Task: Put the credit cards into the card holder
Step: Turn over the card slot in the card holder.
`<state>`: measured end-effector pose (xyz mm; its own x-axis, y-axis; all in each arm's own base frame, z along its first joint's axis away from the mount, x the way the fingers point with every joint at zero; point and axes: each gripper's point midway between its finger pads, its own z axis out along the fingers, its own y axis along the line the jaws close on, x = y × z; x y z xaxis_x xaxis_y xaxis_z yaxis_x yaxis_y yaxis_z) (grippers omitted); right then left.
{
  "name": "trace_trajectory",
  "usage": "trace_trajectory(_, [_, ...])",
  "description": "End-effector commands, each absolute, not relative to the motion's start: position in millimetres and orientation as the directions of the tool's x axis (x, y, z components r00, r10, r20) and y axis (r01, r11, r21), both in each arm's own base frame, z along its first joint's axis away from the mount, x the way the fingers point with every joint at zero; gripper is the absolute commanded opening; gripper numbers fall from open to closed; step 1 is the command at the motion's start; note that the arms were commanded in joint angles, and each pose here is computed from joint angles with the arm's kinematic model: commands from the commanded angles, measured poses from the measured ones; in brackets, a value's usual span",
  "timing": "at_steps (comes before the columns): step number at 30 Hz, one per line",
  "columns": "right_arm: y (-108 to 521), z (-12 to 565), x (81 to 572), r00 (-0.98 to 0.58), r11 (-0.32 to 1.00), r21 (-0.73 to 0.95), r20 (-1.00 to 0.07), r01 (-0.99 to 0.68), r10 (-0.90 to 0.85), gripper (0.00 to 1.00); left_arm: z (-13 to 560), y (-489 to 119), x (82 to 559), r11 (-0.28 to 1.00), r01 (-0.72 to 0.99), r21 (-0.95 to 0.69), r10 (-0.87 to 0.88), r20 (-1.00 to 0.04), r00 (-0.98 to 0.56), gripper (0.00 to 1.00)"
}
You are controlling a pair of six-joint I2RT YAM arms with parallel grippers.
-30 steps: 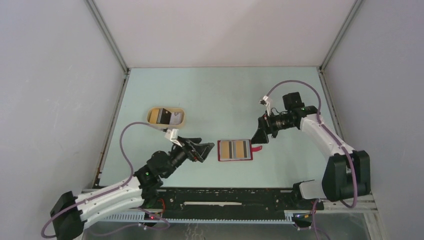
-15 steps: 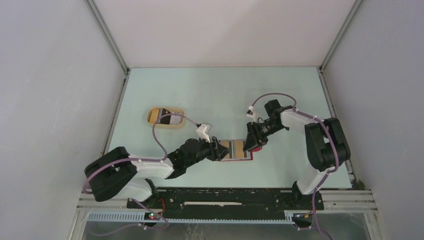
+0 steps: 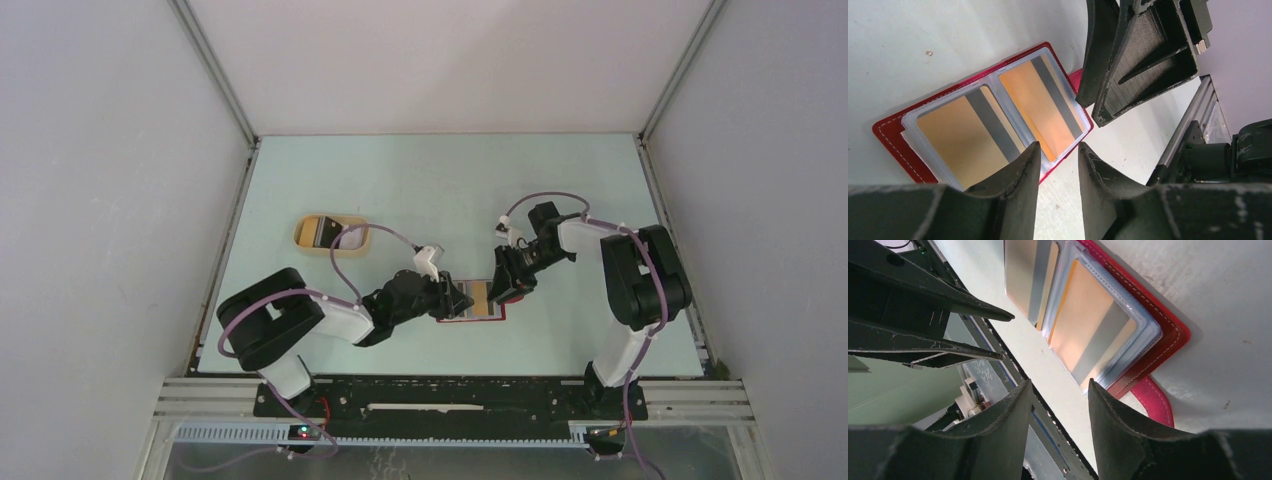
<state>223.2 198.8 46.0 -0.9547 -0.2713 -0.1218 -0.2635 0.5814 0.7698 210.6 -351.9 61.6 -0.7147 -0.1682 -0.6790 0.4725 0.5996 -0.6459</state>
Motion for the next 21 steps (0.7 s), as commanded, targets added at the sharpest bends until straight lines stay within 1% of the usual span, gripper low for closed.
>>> trace_trajectory(1, [199, 45, 235, -0.961, 0.595, 0.765, -0.119, -0.248, -0.248, 0.54, 75, -365, 220, 0.56, 0.479, -0.676, -0.207, -0.674, -0.71, 0.38])
trace_trajectory(11, [200, 38, 237, -0.968, 0.603, 0.77, -0.076, -0.209, -0.239, 0.54, 55, -368, 218, 0.57, 0.447, -0.689, -0.189, -0.639, -0.745, 0.39])
trace_trajectory(17, [202, 40, 236, -0.965, 0.596, 0.773, -0.079, -0.217, -0.249, 0.54, 49, -367, 219, 0.568, 0.432, -0.7, -0.188, -0.621, -0.76, 0.4])
trace_trajectory(21, [205, 40, 235, -0.963, 0.596, 0.771, -0.08, -0.224, -0.259, 0.57, 46, -368, 218, 0.565, 0.424, -0.708, -0.189, -0.611, -0.769, 0.4])
